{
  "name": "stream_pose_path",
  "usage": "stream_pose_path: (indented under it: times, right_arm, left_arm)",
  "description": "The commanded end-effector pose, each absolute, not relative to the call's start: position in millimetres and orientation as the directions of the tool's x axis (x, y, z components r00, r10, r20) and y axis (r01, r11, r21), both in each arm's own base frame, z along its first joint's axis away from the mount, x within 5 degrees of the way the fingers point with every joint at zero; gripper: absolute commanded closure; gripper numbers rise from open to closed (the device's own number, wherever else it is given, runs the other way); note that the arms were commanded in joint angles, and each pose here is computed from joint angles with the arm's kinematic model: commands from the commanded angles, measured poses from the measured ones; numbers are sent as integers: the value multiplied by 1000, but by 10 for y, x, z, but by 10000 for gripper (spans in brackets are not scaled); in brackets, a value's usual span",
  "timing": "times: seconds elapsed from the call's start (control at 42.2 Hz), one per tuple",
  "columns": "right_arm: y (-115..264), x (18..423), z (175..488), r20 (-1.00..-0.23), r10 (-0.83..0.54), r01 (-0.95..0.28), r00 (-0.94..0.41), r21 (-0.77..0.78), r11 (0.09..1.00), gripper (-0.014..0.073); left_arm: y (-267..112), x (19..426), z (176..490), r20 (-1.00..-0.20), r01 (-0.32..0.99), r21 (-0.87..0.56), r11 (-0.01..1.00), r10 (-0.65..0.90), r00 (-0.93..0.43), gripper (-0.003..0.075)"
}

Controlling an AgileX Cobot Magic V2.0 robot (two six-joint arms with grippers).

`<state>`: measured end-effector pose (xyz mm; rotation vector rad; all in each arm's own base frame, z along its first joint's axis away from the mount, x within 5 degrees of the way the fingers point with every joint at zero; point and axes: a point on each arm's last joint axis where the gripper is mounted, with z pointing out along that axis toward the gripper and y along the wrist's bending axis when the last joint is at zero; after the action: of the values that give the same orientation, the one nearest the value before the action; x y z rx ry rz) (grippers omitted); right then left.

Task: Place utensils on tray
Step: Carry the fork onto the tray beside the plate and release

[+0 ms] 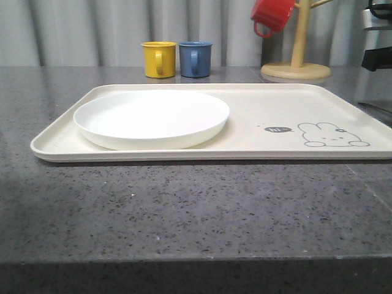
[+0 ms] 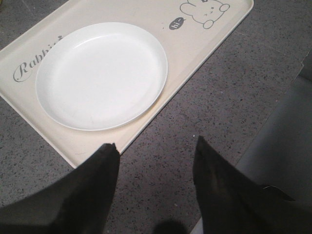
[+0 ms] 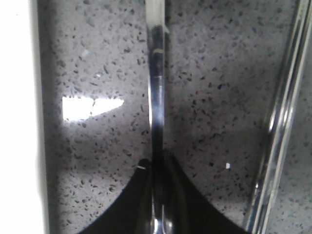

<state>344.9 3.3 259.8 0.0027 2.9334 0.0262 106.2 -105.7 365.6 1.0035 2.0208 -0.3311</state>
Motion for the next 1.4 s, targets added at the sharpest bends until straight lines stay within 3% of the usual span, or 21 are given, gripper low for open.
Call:
stream_pose_path:
  times: [0.0, 0.189, 0.332, 0.521, 0.687, 1.161, 1.374]
  right_arm:
    - [19, 3437, 2822, -284, 1, -5, -959, 20, 1000, 600]
    - [10, 3452, 2883, -294, -6, -9, -956, 9, 1000, 600]
    - [115, 3468, 3181, -323, -22, -33, -946, 31, 999, 600]
    - [625, 3439, 3564, -392, -142, -178, -909, 58, 982, 600]
    - [1128, 3350, 3661, -423, -229, -292, -877, 89, 952, 600]
    - [1565, 3615, 3103, -271, 89, 18, -959, 254, 967, 598]
    - [1584, 3668, 3012, -251, 134, 66, -959, 261, 963, 551]
  left_arm:
    - [-1086, 1072, 3801, -839, 748, 117, 653, 468, -277, 365]
    - [-1086, 1072, 3801, -839, 748, 117, 653, 468, -277, 365]
    - [-1086, 1072, 3801, -839, 748, 117, 653, 468, -277, 365]
    - [-1086, 1072, 3801, -839, 748, 117, 653, 468, -277, 365]
    - [-1086, 1072, 3801, -839, 748, 117, 653, 468, -277, 365]
    - [-1086, 1072, 3801, -839, 748, 117, 653, 468, -277, 365]
    - [-1086, 1072, 3801, -839, 748, 117, 653, 468, -277, 365]
